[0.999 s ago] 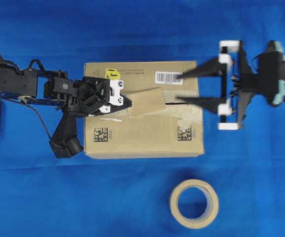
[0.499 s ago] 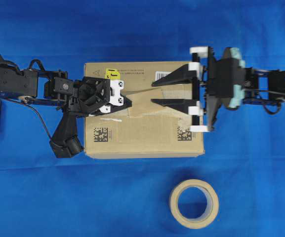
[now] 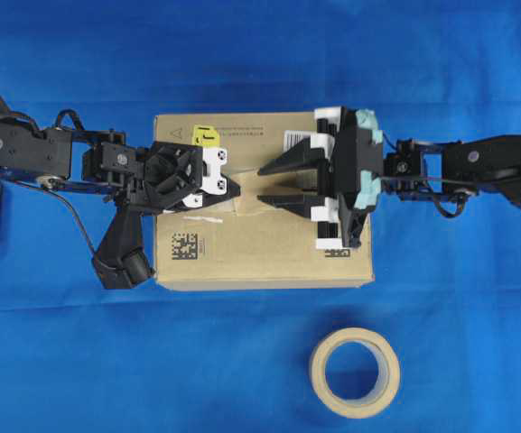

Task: Apply tape along the seams of the closed cardboard box to seal it securely.
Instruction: 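Bring the right gripper over the box to the tape strip, then press the tape strip down onto the seam with the right gripper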

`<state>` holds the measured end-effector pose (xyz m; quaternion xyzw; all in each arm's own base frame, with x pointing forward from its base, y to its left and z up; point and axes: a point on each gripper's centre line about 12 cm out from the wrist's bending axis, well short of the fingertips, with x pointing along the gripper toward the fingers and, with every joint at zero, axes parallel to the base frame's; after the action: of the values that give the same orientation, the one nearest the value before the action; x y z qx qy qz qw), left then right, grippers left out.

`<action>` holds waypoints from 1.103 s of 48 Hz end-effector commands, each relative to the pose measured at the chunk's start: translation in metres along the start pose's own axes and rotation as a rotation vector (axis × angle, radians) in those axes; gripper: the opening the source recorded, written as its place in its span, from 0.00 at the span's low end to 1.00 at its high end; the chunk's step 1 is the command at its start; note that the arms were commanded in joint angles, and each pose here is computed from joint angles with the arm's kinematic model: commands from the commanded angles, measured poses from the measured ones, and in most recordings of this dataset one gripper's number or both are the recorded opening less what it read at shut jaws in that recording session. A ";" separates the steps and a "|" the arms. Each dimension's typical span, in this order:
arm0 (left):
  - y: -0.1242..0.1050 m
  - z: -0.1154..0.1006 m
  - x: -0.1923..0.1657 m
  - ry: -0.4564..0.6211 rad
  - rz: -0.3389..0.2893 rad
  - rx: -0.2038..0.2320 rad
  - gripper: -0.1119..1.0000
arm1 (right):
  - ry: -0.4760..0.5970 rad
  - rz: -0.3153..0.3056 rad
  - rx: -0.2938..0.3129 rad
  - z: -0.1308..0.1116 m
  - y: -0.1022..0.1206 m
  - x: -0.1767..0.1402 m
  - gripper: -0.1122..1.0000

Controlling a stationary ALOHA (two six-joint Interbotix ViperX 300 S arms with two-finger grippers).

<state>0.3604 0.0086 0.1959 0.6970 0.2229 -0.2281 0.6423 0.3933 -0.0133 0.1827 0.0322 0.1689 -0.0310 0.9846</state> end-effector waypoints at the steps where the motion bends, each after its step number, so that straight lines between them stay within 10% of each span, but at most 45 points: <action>1: 0.007 -0.001 -0.002 0.002 0.017 0.002 0.10 | -0.032 0.012 0.000 0.011 0.005 0.002 0.55; 46: 0.002 -0.006 -0.001 0.008 -0.031 -0.016 0.11 | 0.055 -0.015 0.048 -0.002 0.000 0.005 0.55; 53: 0.005 -0.006 0.000 0.009 -0.025 -0.012 0.32 | 0.057 -0.021 0.064 -0.003 -0.001 0.005 0.55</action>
<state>0.3587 0.0123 0.1922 0.6881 0.2417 -0.2412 0.6402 0.3936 -0.0131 0.1690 0.0577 0.2090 -0.0427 0.9753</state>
